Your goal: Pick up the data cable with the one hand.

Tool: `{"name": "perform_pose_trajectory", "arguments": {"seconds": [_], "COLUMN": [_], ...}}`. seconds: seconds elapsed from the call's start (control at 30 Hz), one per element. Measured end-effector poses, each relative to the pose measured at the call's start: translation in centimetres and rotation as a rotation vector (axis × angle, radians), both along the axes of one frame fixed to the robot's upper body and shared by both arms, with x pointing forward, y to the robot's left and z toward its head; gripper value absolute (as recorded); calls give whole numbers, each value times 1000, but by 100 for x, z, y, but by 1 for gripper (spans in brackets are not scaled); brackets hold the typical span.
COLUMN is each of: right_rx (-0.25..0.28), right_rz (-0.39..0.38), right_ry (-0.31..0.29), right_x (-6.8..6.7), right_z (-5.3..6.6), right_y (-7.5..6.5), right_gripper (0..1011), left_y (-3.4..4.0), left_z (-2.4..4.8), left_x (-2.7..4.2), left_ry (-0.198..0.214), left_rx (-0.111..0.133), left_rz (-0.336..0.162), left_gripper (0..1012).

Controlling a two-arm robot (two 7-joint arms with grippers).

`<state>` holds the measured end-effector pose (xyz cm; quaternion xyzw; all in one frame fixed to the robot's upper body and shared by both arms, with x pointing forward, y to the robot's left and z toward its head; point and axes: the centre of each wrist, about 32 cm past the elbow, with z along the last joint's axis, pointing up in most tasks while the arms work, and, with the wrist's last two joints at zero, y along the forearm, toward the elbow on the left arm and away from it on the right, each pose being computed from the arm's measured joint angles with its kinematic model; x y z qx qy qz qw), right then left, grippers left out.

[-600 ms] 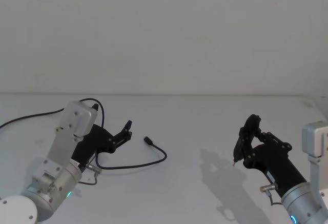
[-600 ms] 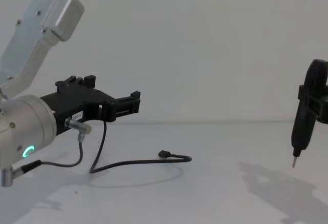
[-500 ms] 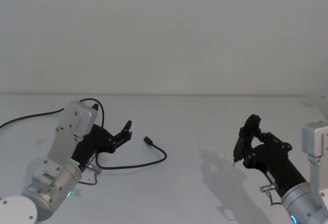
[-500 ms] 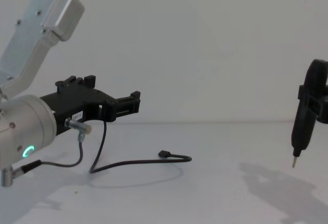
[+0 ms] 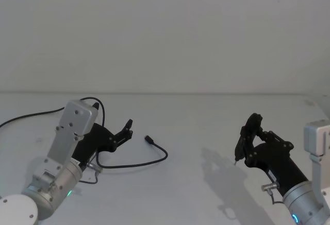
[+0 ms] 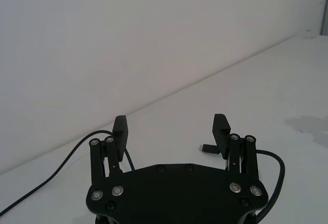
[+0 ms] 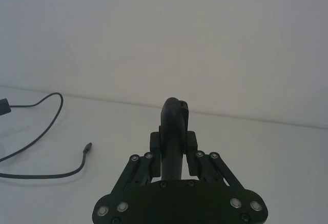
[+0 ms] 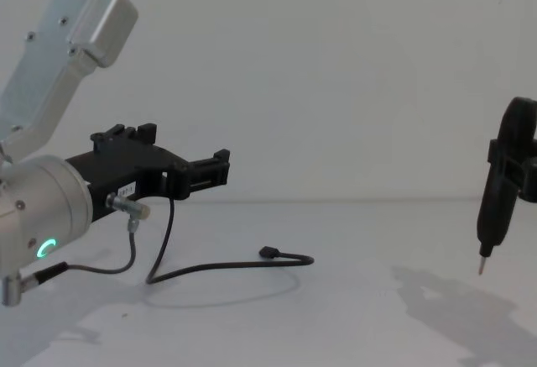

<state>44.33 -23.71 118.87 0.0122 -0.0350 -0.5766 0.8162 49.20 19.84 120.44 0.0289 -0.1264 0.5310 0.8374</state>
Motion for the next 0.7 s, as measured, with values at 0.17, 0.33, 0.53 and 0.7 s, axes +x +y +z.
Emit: {"name": "perform_pose_trajectory", "arguments": {"seconds": [0.17,0.33,0.53,0.7], "right_rx": [0,0,0,0], "right_rz": [0,0,0,0], "right_ry": [0,0,0,0], "right_x": [0,0,0,0], "right_z": [0,0,0,0], "right_y": [0,0,0,0], "right_gripper": [279,279,279,279], "left_y": [0,0,0,0], "left_z": [0,0,0,0], "left_x": [0,0,0,0], "left_ry": [0,0,0,0], "left_rx": [0,0,0,0], "left_rz": [0,0,0,0], "left_gripper": [1001,1001,1001,1001]}}
